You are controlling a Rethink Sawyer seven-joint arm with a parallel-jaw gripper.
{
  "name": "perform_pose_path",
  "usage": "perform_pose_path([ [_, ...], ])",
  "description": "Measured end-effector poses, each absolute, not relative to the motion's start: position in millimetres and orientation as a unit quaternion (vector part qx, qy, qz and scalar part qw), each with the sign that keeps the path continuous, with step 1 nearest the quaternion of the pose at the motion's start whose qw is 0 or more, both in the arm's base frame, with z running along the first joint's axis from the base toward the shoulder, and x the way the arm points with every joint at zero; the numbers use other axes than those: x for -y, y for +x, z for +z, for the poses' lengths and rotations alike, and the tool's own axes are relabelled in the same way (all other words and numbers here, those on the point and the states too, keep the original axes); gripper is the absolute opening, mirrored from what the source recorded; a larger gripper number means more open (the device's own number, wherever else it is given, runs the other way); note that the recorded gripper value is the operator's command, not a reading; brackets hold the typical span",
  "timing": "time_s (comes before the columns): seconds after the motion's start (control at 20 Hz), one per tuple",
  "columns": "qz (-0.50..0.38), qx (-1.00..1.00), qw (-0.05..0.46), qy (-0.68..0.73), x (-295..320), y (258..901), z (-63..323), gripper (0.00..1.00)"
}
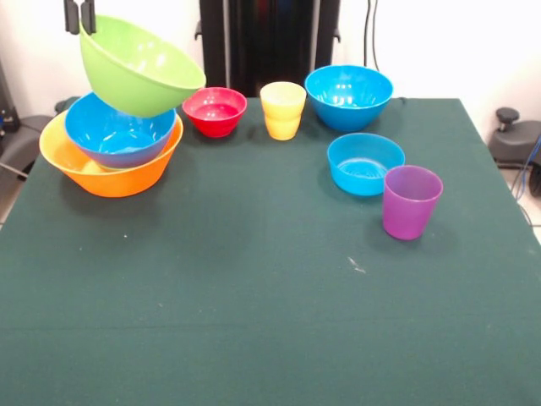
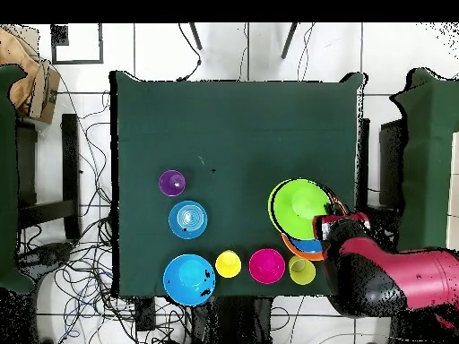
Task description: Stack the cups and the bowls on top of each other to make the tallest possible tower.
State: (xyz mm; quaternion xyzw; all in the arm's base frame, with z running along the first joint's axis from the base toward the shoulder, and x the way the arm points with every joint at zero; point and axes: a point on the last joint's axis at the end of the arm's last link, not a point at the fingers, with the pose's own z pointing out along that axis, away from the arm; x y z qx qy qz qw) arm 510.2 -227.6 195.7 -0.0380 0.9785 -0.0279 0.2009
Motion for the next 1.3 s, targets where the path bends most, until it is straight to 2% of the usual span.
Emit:
perform_pose_path([
  [1.3,-0.029,-0.980,0.192,-0.035,220.7,505.6,183.6,0.00],
])
